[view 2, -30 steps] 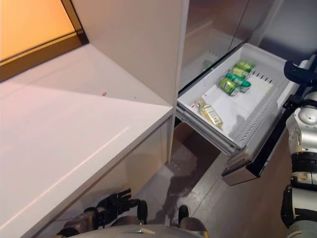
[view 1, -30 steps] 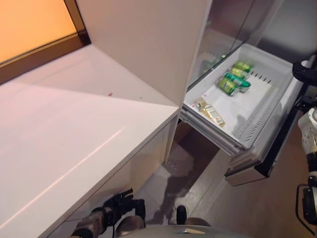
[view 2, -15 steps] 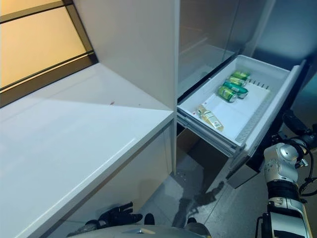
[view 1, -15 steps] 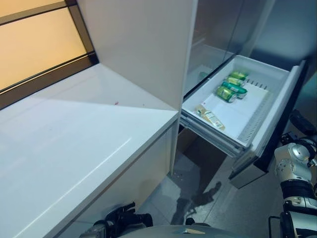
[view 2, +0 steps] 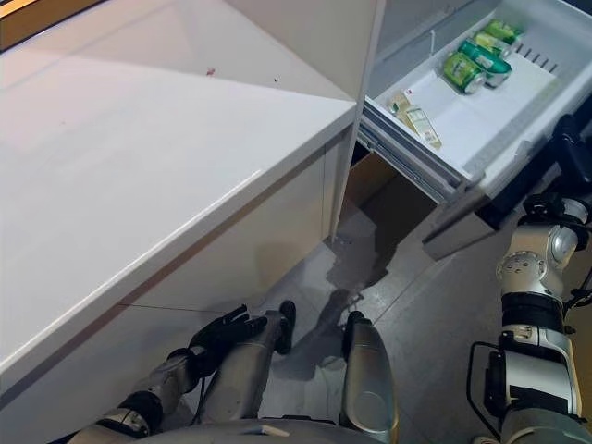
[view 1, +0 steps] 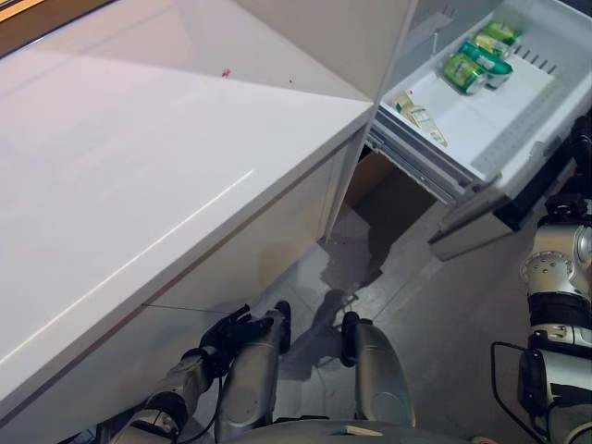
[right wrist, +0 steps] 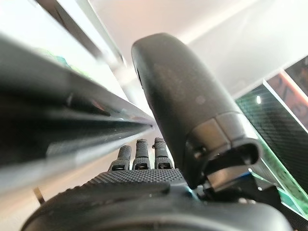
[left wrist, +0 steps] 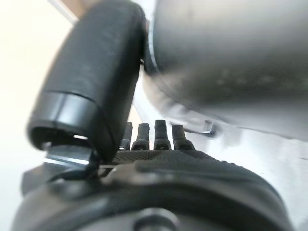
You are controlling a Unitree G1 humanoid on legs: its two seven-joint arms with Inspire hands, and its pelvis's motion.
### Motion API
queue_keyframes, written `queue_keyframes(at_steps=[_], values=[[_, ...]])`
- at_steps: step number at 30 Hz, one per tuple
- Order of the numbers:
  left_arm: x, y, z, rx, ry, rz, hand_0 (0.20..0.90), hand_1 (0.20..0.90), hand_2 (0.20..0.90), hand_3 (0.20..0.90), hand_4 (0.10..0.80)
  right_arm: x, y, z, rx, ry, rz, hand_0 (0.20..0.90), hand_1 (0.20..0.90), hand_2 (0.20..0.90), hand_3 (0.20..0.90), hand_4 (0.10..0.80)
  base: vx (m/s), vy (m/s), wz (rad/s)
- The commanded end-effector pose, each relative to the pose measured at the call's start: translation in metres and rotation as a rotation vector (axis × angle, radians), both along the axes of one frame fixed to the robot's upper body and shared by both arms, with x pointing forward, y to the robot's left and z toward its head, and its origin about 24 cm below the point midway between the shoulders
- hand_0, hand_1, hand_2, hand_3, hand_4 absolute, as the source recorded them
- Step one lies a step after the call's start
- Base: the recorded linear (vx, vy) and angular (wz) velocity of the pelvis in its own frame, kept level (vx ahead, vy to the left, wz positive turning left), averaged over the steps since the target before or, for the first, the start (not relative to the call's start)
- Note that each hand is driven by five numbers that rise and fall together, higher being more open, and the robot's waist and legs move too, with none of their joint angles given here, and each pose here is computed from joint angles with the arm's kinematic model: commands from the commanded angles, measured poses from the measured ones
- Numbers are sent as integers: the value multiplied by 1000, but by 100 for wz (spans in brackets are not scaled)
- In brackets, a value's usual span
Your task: Put drinks into fridge and close the fridge
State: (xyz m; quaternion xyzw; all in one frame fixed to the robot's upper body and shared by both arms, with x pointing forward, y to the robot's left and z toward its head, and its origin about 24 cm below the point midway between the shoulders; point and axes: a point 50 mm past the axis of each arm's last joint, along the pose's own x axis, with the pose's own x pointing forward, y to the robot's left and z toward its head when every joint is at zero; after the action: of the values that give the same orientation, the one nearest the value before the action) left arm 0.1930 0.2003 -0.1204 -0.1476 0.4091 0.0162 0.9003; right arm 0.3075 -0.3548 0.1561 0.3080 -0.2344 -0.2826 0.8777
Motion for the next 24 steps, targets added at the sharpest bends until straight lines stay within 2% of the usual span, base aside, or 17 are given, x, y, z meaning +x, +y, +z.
queue_keyframes(at_steps=[1, 9, 20, 24], values=[[-26, 4, -9, -2, 31, 9, 900, 900, 900, 900, 800, 20, 43, 47, -238, -164, 280, 900, 900, 900, 900, 800, 39, 15, 10], [-41, 4, -14, -19, 56, 19, 900, 900, 900, 900, 800, 34, 57, 73, -334, -198, 388, 900, 900, 900, 900, 800, 70, 20, 14], [-67, 22, -21, 3, 120, 10, 900, 900, 900, 900, 800, 46, 90, 104, -552, -215, 537, 900, 900, 900, 900, 800, 92, 20, 19], [-71, 22, -22, 9, 127, -12, 900, 900, 900, 900, 800, 47, 96, 112, -587, -213, 526, 900, 900, 900, 900, 800, 103, -1, 21]])
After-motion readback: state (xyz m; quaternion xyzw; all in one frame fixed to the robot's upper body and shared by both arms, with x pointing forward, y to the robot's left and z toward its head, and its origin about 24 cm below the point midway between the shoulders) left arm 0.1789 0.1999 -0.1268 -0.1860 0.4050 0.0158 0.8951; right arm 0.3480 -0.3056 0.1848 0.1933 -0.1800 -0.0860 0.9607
